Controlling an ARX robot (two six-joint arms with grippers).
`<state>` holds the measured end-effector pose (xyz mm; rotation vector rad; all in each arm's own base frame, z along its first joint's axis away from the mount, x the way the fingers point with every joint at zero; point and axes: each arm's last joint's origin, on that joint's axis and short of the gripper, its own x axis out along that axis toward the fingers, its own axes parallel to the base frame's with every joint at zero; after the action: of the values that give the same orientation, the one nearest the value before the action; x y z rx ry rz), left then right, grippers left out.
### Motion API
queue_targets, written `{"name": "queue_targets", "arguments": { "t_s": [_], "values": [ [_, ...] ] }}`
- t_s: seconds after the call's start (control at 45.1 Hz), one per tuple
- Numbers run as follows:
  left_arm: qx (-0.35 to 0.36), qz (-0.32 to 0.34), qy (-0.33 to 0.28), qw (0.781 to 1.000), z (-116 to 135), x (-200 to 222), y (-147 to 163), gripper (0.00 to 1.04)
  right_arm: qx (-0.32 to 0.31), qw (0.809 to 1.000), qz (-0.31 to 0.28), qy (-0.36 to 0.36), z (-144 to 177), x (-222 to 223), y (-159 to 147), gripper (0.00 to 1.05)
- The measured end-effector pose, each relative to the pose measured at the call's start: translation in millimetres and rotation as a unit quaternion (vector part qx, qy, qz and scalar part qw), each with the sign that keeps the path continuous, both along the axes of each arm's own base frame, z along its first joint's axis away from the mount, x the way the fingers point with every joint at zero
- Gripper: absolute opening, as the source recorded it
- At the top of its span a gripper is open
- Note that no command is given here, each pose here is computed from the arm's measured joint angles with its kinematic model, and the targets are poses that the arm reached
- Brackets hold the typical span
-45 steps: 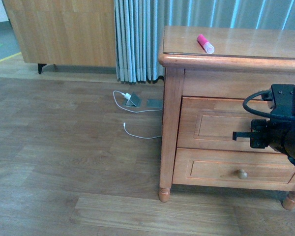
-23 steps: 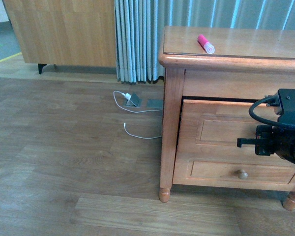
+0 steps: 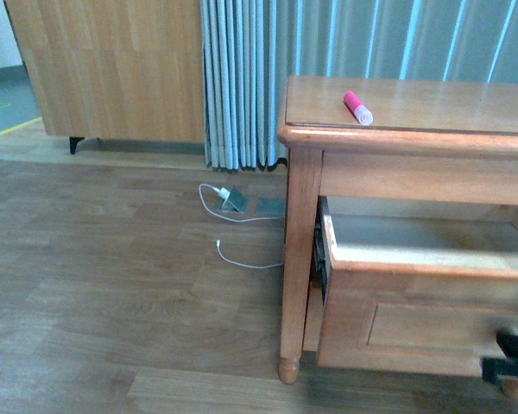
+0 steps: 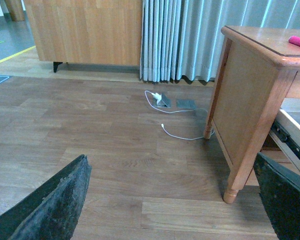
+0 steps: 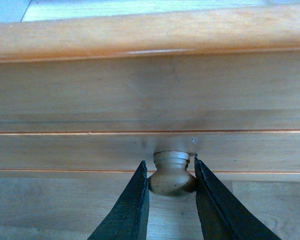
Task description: Place pink marker in drawer with both arms
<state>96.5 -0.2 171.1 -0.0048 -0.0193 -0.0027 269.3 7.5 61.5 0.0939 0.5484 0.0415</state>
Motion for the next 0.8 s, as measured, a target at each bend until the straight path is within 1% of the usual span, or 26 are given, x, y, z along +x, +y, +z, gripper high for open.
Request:
{"name": "queue_targets", "arguments": {
  "t_s": [0.044, 0.089, 0.111, 0.133, 0.178, 0.266, 0.377, 0.4, 0.533, 0.599, 0.732, 0.799],
  "values": [
    [0.000, 0.000, 0.000, 1.000, 0.0, 0.0, 0.0, 0.99, 0.002, 1.000, 0.002, 0.006, -0.3, -7.8, -1.3, 0.21],
    [0.000, 0.000, 0.000, 1.000, 0.0, 0.0, 0.0, 0.99, 0.000, 1.000, 0.003, 0.008, 0.2, -12.9, -2.4, 0.26],
    [0.000, 0.000, 0.000, 1.000, 0.0, 0.0, 0.0, 0.99, 0.000, 1.000, 0.003, 0.010, 0.4, -15.8, -3.2, 0.33],
    [0.000, 0.000, 0.000, 1.000, 0.0, 0.0, 0.0, 0.99, 0.001, 1.000, 0.003, 0.011, 0.3, -16.5, -3.2, 0.34],
    [0.000, 0.000, 0.000, 1.000, 0.0, 0.0, 0.0, 0.99, 0.001, 1.000, 0.005, 0.019, -1.0, -21.8, -4.3, 0.41],
    [0.000, 0.000, 0.000, 1.000, 0.0, 0.0, 0.0, 0.99, 0.009, 0.999, 0.007, 0.042, 1.2, -34.1, -9.0, 0.59],
    [0.000, 0.000, 0.000, 1.000, 0.0, 0.0, 0.0, 0.99, 0.023, 0.999, 0.013, 0.041, 17.4, -41.5, -15.0, 0.75],
    [0.000, 0.000, 0.000, 1.000, 0.0, 0.0, 0.0, 0.99, 0.024, 0.999, 0.013, 0.040, 20.1, -42.3, -15.9, 0.76],
    [0.000, 0.000, 0.000, 1.000, 0.0, 0.0, 0.0, 0.99, 0.044, 0.999, 0.017, 0.019, 58.4, -57.4, -27.6, 0.98],
    [0.000, 0.000, 0.000, 1.000, 0.0, 0.0, 0.0, 0.99, 0.055, 0.998, 0.019, 0.003, 79.3, -69.9, -32.7, 0.96],
    [0.000, 0.000, 0.000, 1.000, 0.0, 0.0, 0.0, 0.99, 0.071, 0.996, 0.030, -0.038, 117.8, -94.3, -38.8, 0.96],
    [0.000, 0.000, 0.000, 1.000, 0.0, 0.0, 0.0, 0.99, 0.075, 0.995, 0.035, -0.055, 131.2, -103.8, -40.1, 0.96]
  ]
}}
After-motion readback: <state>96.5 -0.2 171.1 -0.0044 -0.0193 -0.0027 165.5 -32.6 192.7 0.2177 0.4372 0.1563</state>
